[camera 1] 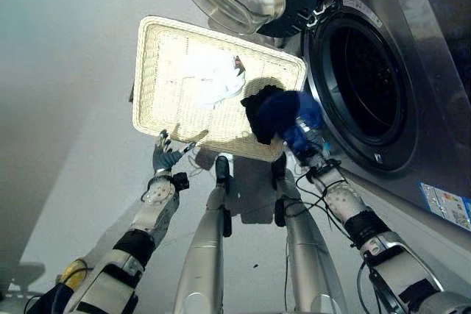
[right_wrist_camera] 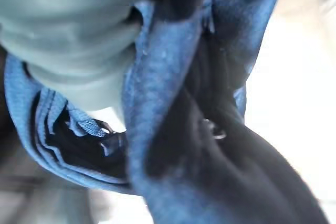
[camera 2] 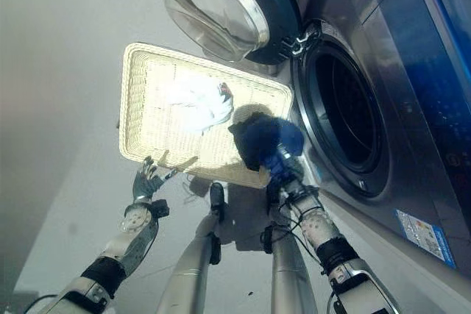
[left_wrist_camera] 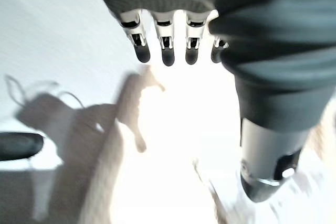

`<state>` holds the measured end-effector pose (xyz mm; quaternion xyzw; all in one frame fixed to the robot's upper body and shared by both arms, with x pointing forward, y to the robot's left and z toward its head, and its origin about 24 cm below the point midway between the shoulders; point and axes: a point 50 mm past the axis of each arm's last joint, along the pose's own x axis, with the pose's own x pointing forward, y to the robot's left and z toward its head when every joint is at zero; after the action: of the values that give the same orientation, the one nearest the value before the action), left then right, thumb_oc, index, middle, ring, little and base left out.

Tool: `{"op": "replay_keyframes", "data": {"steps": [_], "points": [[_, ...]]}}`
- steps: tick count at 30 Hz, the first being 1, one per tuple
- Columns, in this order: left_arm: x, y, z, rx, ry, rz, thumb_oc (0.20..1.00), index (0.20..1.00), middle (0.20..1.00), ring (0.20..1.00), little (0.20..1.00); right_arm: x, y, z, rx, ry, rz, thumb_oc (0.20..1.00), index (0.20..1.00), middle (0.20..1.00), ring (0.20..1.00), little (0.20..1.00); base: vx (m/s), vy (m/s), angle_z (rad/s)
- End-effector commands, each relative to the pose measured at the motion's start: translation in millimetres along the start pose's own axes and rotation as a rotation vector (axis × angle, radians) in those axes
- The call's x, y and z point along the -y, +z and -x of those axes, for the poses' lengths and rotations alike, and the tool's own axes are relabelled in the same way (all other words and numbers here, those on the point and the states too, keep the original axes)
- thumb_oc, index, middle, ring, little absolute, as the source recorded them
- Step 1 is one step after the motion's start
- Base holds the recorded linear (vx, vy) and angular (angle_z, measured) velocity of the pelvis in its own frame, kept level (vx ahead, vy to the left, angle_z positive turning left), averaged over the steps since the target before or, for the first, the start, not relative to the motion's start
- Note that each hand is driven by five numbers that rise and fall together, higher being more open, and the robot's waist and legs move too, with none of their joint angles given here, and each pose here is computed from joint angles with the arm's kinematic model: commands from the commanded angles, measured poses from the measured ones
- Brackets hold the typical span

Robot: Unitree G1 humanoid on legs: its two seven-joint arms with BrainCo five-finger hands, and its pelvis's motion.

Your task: Put the clothes into the washing machine.

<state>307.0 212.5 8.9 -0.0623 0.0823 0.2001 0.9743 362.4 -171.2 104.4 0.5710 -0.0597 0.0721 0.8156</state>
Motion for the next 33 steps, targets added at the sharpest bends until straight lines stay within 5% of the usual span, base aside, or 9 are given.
{"op": "replay_keyframes", "data": {"steps": [1,6,11,12,20,23,25,31,33], "points": [[6,-27,18,-0.043,0.003,0.101,1.000,1.000,1.000,1.000,1.000,-25,69,-7,0.352,0.032,-0.187,0.200,0.200,0.200,0.200,0.200,0.03,0.081,-0.08],[0,-51,29,-0.105,0.010,0.116,1.000,1.000,1.000,1.000,1.000,-47,157,0,0.818,-0.069,-0.439,0.200,0.200,0.200,0.200,0.200,0.06,0.070,-0.05],[-3,-51,29,-0.103,-0.043,0.117,1.000,1.000,1.000,1.000,1.000,-64,228,58,1.461,-0.065,-0.609,0.200,0.200,0.200,0.200,0.200,0.01,-0.085,-0.06],[-2,-44,25,-0.095,-0.080,0.097,1.000,1.000,1.000,1.000,1.000,-80,238,70,1.562,-0.038,-0.632,1.000,1.000,1.000,1.000,1.000,0.00,-0.049,0.11],[9,-40,25,-0.104,-0.140,0.116,1.000,1.000,1.000,1.000,1.000,-78,224,38,1.154,-0.139,-0.665,1.000,1.000,1.000,1.000,1.000,0.02,0.039,0.03],[17,-47,34,-0.118,-0.172,0.104,1.000,1.000,1.000,1.000,1.000,-57,170,-5,0.645,-0.185,-0.448,1.000,1.000,1.000,1.000,1.000,-0.01,-0.005,-0.01],[17,-49,35,-0.121,-0.174,0.098,1.000,1.000,1.000,1.000,1.000,-47,155,-11,0.528,-0.173,-0.381,1.000,1.000,1.000,1.000,1.000,-0.02,-0.028,-0.07],[18,-46,34,-0.107,-0.190,0.087,1.000,1.000,1.000,1.000,1.000,-17,122,-10,0.376,-0.182,-0.026,1.000,1.000,1.000,1.000,1.000,-0.04,-0.027,-0.06],[20,-46,35,-0.100,-0.219,0.107,1.000,1.000,1.000,1.000,1.000,-9,119,-5,0.420,-0.213,0.237,1.000,1.000,1.000,1.000,1.000,-0.05,-0.002,-0.01]]}}
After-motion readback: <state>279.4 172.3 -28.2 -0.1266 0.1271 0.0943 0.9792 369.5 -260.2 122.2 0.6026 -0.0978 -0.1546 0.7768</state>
